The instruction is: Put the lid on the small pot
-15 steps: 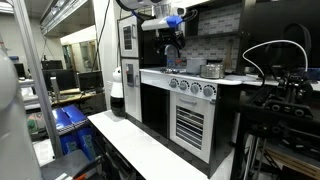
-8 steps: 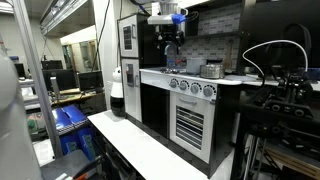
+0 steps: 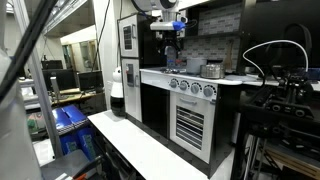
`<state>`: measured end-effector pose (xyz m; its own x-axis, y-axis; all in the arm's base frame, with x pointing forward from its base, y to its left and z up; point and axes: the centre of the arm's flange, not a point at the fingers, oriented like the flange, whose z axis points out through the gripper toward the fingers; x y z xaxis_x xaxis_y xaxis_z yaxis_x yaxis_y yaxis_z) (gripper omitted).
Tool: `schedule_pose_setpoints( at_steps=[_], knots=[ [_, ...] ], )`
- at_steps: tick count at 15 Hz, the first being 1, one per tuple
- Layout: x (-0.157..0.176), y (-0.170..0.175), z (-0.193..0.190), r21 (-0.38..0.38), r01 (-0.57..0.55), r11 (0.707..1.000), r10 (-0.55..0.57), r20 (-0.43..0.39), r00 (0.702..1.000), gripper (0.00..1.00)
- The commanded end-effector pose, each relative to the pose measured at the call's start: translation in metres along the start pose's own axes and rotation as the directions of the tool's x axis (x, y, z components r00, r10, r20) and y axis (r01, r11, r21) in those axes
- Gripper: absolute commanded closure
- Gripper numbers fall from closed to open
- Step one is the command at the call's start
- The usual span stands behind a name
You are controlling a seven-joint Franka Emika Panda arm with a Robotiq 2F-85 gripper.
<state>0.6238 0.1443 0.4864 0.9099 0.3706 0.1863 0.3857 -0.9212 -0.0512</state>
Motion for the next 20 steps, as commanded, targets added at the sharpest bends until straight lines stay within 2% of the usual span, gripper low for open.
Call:
schedule_pose_setpoints(
  at_steps=[1,6,11,15,20],
  knots=[
    [0.024,0.005,0.023,-0.023,-0.007,1.0,0.008,0.015,1.0,0.0],
    [0.042,-0.001,0.046,-0.049,0.018,0.999,-0.018,0.012,1.0,0.0],
    [0.059,-0.016,0.048,-0.057,0.031,0.998,-0.031,0.0,1.0,0.0],
    [0.06,-0.028,0.047,-0.059,0.017,0.998,-0.017,0.013,1.0,0.0],
    [0.052,-0.026,0.052,-0.063,-0.031,0.998,0.033,0.041,0.999,0.0]
  ],
)
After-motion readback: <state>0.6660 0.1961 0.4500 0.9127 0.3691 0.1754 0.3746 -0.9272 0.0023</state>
